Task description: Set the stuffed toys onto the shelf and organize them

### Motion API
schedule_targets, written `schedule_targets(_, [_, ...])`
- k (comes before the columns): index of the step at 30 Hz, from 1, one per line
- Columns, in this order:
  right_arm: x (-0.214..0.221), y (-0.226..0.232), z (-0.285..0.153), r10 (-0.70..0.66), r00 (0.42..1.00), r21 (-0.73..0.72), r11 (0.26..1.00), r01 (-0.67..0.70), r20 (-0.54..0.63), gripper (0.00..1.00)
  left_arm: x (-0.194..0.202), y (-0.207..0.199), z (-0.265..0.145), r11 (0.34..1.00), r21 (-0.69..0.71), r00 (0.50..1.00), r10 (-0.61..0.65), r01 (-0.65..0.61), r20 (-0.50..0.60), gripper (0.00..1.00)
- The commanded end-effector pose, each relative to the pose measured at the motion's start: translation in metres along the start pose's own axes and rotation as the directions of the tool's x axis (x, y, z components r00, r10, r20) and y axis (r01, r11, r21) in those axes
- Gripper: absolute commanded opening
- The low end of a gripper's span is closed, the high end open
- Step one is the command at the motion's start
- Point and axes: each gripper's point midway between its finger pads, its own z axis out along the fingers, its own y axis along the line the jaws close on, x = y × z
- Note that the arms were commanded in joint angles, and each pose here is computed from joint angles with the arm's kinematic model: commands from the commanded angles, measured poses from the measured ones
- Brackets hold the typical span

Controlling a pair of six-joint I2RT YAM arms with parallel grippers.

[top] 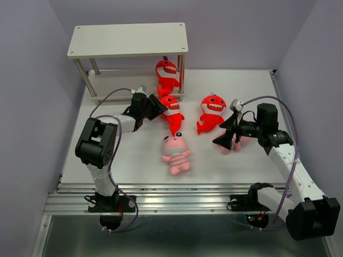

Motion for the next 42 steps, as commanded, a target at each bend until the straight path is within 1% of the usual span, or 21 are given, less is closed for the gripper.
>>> schedule_targets(1, [0.003,-0.003,0.001,-0.020,1.000,0.004,1.000,0.020,0.002,1.00,-0.013,-0.020,0.004,0.996,0.080,0.999,0.028,-0.031,0.039,0.53])
schedule_targets(2, [0.004,-0.004,0.001,-0.021,1.000,0.004,1.000,0.021,0.001,1.00,-0.012,-0.021,0.004,0.995,0.091,0.999,0.031,-0.034,0.034,0.44])
schedule_targets(5, [0.004,-0.004,0.001,-0.021,1.000,0.004,1.000,0.021,0.001,1.00,-0.003,-0.023,0.003,0.991,0.129,0.999,0.035,-0.036,0.009,0.28])
schedule_targets(6, [0.004,-0.004,0.001,-0.021,1.000,0.005,1.000,0.021,0.001,1.00,-0.002,-0.023,0.002,0.990,0.138,0.999,0.037,-0.037,0.005,0.16])
schedule_targets(8, [0.003,-0.004,0.001,-0.022,1.000,0.007,1.000,0.022,0.001,1.00,0.007,-0.023,-0.001,0.987,0.159,0.999,0.035,-0.032,-0.020,0.01])
schedule_targets(17, [0.004,-0.004,0.001,-0.022,1.000,0.007,1.000,0.022,0.000,1.00,0.033,-0.026,-0.023,0.974,0.224,0.996,0.031,-0.011,-0.086,0.00])
schedule_targets(24, [0.004,-0.005,0.000,-0.031,1.000,0.014,0.999,0.031,-0.002,1.00,0.052,-0.051,-0.042,0.946,0.325,0.989,0.066,-0.021,-0.129,0.00])
schedule_targets(28, [0.006,-0.002,0.000,-0.046,0.999,0.003,0.999,0.046,-0.003,1.00,0.059,-0.077,-0.059,0.907,0.417,0.985,0.119,-0.058,-0.123,0.00])
schedule_targets(31, [0.007,-0.001,-0.001,-0.060,0.998,-0.002,0.998,0.060,-0.006,1.00,0.066,-0.087,-0.069,0.887,0.455,0.982,0.147,-0.076,-0.122,0.00])
schedule_targets(35, [0.009,-0.004,0.000,-0.070,0.997,0.002,0.998,0.070,-0.012,1.00,0.067,-0.106,-0.089,0.840,0.528,0.978,0.194,-0.124,-0.079,0.00])
schedule_targets(38, [0.005,-0.005,0.003,-0.061,0.998,-0.021,0.998,0.061,-0.008,1.00,0.069,-0.121,-0.103,0.805,0.575,0.975,0.217,-0.146,-0.057,0.00])
schedule_targets(40, [0.004,-0.006,0.007,-0.019,1.000,-0.057,0.998,0.018,-0.019,1.00,0.072,-0.127,-0.111,0.785,0.598,0.970,0.238,-0.163,-0.048,0.00])
schedule_targets(41, [-0.012,-0.007,0.007,-0.034,0.999,-0.065,0.997,0.033,-0.005,1.00,0.074,-0.135,-0.118,0.767,0.618,0.967,0.250,-0.172,-0.041,0.00])
schedule_targets(42, [-0.011,-0.009,0.010,0.016,1.000,-0.084,0.996,-0.019,-0.025,1.00,0.077,-0.139,-0.122,0.756,0.630,0.965,0.259,-0.176,-0.041,0.00])
